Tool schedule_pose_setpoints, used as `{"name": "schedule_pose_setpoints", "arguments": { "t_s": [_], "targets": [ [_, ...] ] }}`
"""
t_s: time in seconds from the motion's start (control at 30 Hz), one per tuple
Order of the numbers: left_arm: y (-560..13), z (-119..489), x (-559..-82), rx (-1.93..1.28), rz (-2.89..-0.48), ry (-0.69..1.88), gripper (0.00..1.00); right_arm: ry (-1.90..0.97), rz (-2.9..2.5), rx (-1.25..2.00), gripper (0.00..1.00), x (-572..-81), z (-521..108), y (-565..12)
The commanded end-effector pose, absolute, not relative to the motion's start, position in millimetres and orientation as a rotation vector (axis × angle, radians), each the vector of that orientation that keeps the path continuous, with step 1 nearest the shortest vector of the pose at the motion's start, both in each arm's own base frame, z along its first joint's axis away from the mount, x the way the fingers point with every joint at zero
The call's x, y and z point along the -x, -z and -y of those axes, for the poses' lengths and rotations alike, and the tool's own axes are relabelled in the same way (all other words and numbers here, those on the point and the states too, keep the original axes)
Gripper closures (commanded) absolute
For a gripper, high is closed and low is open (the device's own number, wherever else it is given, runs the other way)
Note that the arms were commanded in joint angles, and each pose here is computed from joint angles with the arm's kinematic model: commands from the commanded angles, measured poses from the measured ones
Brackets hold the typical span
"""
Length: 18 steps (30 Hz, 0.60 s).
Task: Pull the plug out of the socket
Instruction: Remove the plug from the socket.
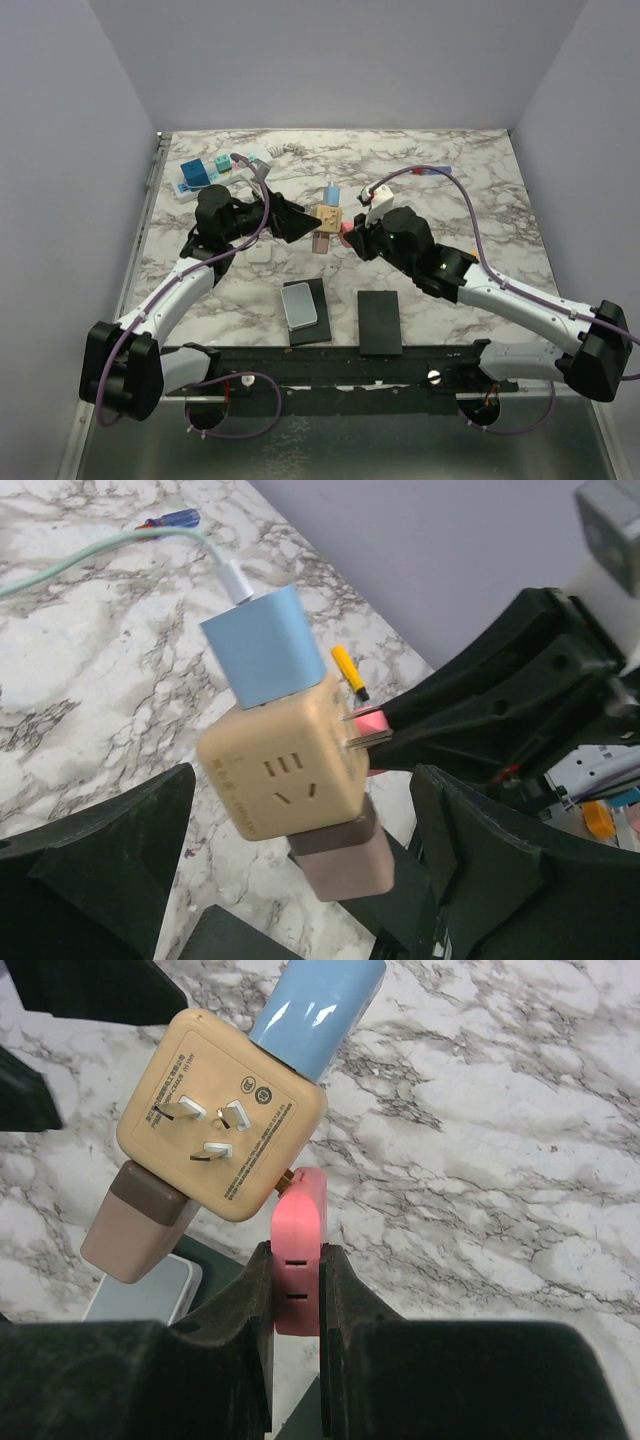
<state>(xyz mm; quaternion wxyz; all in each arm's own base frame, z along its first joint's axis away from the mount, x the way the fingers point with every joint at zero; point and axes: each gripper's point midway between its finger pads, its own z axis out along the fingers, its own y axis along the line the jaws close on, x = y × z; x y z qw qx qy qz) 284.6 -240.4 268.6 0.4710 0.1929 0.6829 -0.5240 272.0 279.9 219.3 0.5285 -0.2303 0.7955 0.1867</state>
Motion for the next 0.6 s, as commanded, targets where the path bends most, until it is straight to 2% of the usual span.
{"name": "schedule_pose_setpoints", "arguments": {
  "t_s": [0.0,0.57],
  "targets": [
    [-250.8,231.6,-296.9,-0.443,-1.751,1.158,0.07,-0.571,-1.743,0.466,0.99,-273.5,-288.8,-264.5],
    [-250.7,249.1,-283.4,-0.490,-1.749,1.291,0.07,-0.624,-1.686,0.476,0.99,-269.7,-293.9,-274.5]
  ]
}}
